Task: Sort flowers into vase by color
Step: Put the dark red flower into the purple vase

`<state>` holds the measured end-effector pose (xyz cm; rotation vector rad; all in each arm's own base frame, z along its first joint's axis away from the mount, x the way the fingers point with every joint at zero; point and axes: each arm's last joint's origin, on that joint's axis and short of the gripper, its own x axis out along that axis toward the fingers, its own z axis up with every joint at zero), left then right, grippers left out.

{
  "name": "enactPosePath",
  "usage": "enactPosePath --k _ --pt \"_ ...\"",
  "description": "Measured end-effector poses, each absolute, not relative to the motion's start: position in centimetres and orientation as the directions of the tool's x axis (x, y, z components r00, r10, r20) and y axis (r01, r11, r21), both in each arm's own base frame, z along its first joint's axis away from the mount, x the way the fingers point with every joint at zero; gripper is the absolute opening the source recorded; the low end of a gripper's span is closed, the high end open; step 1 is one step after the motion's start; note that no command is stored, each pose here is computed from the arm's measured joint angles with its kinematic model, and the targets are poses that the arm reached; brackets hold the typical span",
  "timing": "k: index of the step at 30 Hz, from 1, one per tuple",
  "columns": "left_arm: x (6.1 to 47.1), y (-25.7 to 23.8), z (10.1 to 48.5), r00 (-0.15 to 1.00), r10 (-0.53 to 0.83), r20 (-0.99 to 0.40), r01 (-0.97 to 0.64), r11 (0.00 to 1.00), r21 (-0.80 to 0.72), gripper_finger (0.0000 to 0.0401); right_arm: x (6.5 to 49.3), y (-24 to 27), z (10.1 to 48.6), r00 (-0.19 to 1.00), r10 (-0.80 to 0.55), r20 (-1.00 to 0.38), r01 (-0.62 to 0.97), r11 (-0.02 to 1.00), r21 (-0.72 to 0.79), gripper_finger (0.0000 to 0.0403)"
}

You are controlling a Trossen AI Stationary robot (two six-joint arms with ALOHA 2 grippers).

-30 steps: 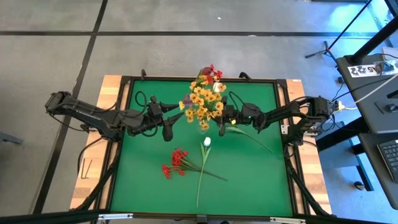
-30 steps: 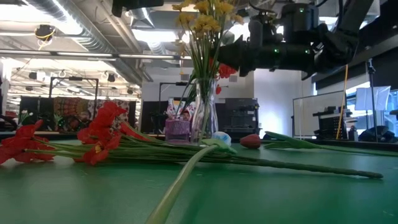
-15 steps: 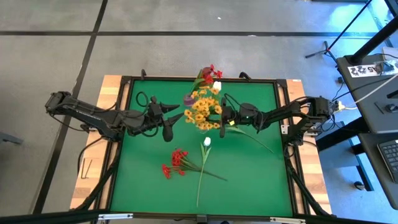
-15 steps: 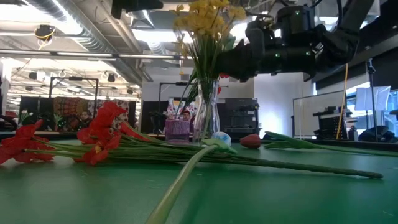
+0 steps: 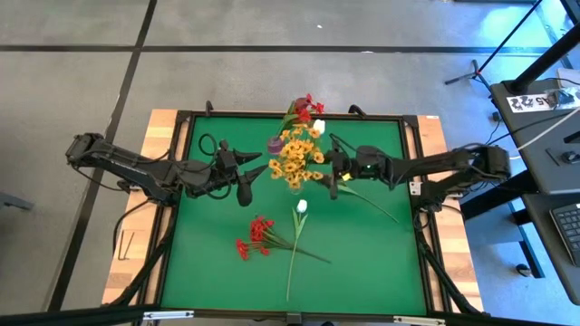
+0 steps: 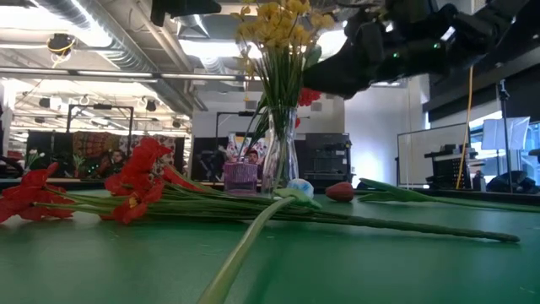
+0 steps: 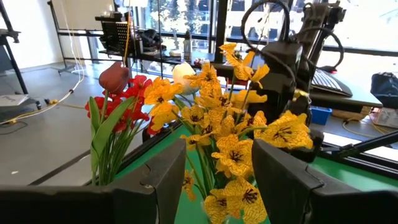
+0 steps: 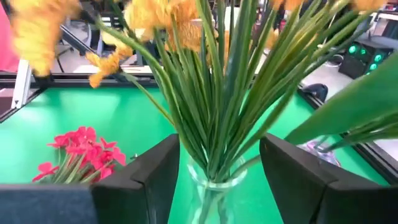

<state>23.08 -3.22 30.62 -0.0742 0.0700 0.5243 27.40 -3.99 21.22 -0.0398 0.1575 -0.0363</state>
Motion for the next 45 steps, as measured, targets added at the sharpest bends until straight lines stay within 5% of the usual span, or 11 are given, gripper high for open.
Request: enactPosePath --k 18,25,38,45 --pt "22.9 -3.2 29.9 0.850 0.505 -0.150 -0.517 0.854 -0.058 0.0180 22.0 -3.4 23.2 0.904 -0.124 -0.410 0.171 0.982 0.080 0.0222" --pt "21.4 -2.8 31.2 0.854 0.509 -0.110 -0.520 0.847 -0.115 0.0180 21.3 -2.3 23.3 0.895 0.010 -0.446 0.107 0.966 0.237 0.0222" --pt "20.3 -3.7 30.2 0.861 0.457 -0.221 -0.496 0.851 -0.173 0.0180 20.8 2.9 22.2 0.839 -0.015 -0.544 0.114 0.982 0.149 0.0222" --pt "21.3 -5.0 27.9 0.839 0.428 -0.335 -0.493 0.859 -0.138 0.0180 19.6 3.1 20.6 0.715 -0.218 -0.664 0.230 0.971 -0.070 0.0222"
